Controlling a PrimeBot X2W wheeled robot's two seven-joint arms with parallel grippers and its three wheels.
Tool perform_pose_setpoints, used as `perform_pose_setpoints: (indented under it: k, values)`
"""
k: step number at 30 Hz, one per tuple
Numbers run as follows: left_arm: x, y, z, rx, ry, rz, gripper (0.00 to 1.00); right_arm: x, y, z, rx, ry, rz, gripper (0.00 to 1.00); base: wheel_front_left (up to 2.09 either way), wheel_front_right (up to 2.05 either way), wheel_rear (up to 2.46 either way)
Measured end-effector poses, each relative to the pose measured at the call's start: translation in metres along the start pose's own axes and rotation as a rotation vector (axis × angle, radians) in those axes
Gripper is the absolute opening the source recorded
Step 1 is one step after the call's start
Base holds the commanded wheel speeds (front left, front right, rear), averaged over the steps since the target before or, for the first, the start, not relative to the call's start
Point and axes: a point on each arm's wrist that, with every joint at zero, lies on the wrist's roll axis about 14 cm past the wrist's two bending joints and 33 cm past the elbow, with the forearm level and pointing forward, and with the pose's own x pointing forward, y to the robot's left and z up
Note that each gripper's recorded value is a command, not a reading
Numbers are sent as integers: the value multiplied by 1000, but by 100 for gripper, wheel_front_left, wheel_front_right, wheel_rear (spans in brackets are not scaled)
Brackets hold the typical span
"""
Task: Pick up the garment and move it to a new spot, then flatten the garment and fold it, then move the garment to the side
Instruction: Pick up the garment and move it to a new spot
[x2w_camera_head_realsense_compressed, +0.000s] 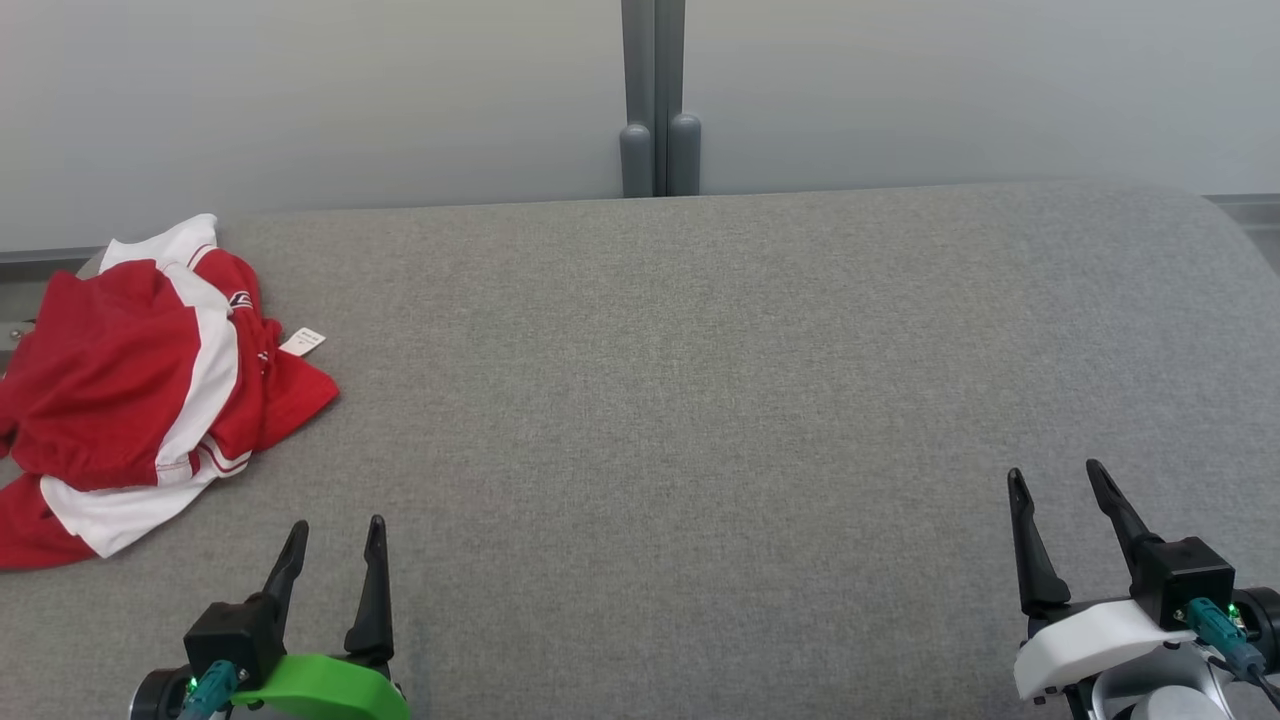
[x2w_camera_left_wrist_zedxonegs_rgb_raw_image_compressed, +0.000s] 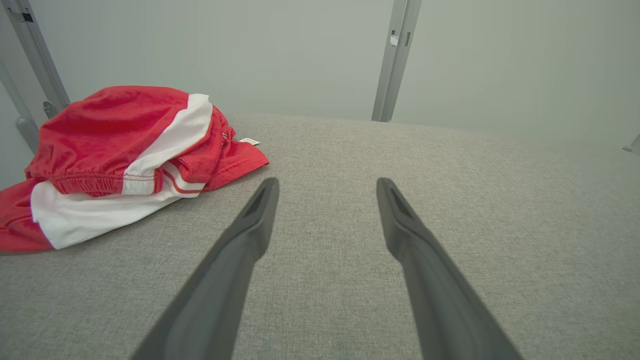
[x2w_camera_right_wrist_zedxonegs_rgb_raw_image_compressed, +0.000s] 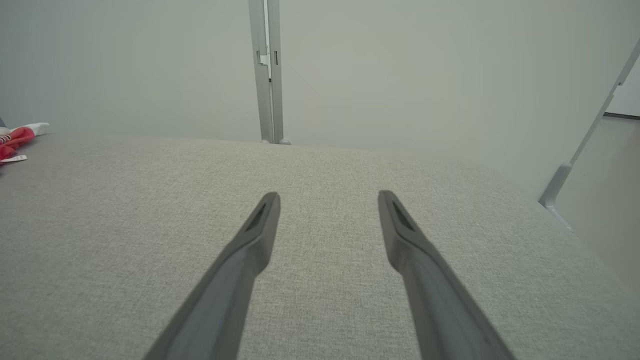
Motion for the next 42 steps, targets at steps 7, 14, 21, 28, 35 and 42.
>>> perform_pose_setpoints:
  k: [7, 14, 21, 28, 35, 42]
  values:
    - [-3, 2, 1, 0, -3, 7, 100, 3, 7, 0, 9, -2, 19, 100, 0, 0, 0]
    - [-13, 17, 6, 1, -22, 53, 100, 11, 27, 1, 17, -4, 78, 100, 0, 0, 0]
    - [-42, 52, 9, 2, -37, 170, 100, 23, 68, 0, 32, -3, 195, 100, 0, 0, 0]
    - [-81, 90, 11, -7, -53, 315, 100, 35, 121, 3, 45, -9, 345, 100, 0, 0, 0]
    - [-104, 111, 12, -14, -65, 403, 100, 42, 152, 6, 51, -19, 434, 100, 0, 0, 0]
    - [-62, 120, 42, -31, -136, 406, 100, 65, 147, 9, 25, -47, 448, 100, 0, 0, 0]
